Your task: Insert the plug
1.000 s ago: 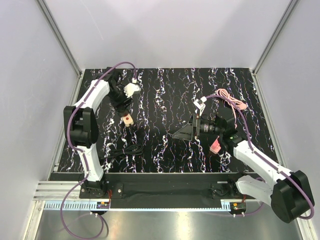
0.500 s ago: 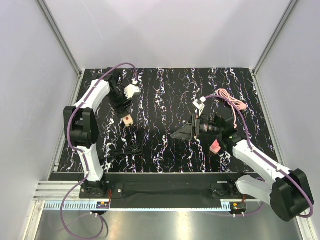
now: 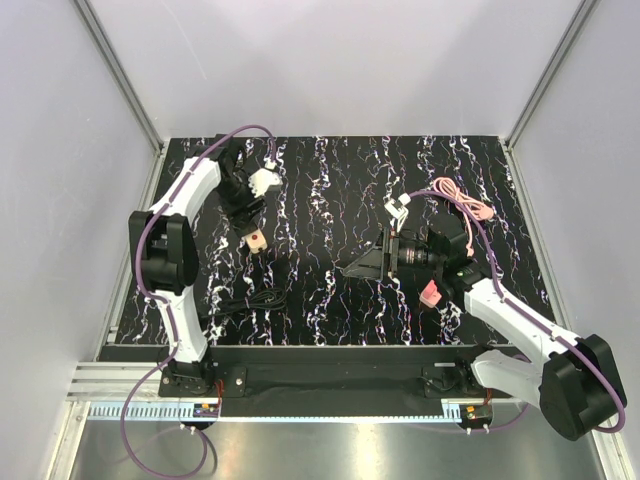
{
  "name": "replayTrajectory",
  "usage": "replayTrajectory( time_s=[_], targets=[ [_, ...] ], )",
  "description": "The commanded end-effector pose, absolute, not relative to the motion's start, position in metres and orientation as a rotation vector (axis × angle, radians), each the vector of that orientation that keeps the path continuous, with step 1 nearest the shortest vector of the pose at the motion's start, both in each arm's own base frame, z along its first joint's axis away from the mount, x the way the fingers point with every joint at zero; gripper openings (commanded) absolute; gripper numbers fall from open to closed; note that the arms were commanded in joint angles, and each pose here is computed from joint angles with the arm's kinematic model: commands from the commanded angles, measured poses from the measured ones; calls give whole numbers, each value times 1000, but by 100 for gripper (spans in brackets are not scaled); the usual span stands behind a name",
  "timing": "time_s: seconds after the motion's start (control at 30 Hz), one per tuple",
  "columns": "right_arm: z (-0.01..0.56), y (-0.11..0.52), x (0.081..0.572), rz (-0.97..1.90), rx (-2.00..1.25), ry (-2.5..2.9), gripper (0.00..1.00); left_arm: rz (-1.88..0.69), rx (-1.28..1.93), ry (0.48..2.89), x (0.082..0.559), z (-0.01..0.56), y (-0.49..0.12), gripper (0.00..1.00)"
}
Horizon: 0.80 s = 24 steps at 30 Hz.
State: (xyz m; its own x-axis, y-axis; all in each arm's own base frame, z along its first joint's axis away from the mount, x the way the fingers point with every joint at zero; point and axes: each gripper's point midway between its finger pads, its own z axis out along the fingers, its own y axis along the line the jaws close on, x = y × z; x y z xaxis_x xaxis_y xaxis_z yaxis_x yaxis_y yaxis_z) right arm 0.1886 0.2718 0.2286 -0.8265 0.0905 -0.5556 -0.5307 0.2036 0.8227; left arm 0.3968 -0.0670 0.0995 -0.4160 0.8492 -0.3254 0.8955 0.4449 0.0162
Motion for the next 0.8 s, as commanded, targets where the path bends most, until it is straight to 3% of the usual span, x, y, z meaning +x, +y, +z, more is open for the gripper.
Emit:
replayTrajectory(
  time_s=[0.0, 0.77],
  targets=[
    [239, 274, 189, 1660, -447, 1940, 100, -200, 1503, 2367, 411, 111, -70, 0],
    [237, 273, 190, 1645, -460, 1949, 100, -271, 1506, 2429, 392, 105, -79, 0]
  ],
)
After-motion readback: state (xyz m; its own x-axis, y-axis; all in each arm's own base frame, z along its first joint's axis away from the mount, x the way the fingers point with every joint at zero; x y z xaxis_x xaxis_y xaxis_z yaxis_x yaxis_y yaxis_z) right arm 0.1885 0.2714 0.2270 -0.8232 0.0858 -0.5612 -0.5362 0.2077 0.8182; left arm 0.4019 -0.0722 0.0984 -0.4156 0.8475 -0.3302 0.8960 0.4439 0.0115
